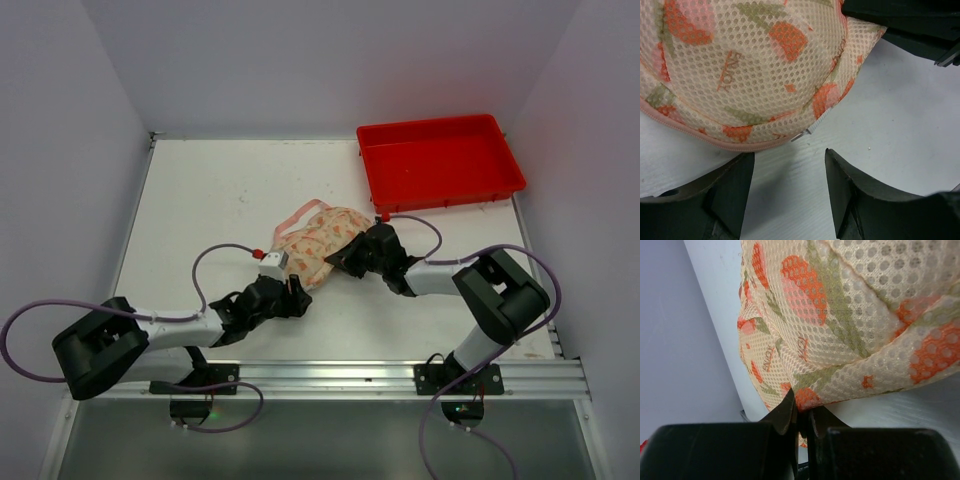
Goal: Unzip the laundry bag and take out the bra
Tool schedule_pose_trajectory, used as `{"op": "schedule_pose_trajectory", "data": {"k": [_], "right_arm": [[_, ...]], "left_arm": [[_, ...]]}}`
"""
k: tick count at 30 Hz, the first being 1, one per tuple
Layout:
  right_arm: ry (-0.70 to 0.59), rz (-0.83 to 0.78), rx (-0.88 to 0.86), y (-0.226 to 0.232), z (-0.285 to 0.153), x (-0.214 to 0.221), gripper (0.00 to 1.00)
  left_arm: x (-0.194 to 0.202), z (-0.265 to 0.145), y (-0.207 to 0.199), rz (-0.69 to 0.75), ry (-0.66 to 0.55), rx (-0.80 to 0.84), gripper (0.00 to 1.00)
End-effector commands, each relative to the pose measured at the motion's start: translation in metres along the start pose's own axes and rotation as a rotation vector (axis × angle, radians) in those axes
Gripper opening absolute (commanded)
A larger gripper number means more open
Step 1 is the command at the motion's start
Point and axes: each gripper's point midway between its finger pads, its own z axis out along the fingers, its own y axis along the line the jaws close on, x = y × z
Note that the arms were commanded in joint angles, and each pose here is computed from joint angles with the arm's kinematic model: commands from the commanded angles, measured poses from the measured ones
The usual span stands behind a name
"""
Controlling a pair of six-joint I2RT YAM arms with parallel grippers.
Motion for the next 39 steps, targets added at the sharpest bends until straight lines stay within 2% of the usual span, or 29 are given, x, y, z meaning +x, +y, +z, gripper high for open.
{"op": "schedule_pose_trajectory", "data": {"k": [1,15,27,33,39], "right_arm": [[0.003,0.024,-0.064,0.018,-0.005,-0.001,0.0],[0.034,0.074,-0.084,0.02,-0.008,0.004,0.0],[0.056,0.103,-0.096,0.019,-0.009,0.008,0.0],[0.054,0.108,-0.092,0.018,-0.009,0.008,0.0],[0.052,0.112,-0.093,0.018,-0.009,0.008,0.0]], "left_arm": [[-0.028,0.005,-0.015,-0.032,-0.137,0.055,0.62],[-0.035,0.005,-0.032,-0.103,-0.198,0.161,0.52],[-0.031,0.001,-0.047,-0.161,-0.193,0.223,0.42],[-0.029,0.001,-0.046,-0.164,-0.19,0.218,0.34],[-0.028,0.001,-0.045,-0.177,-0.193,0.217,0.15]]}}
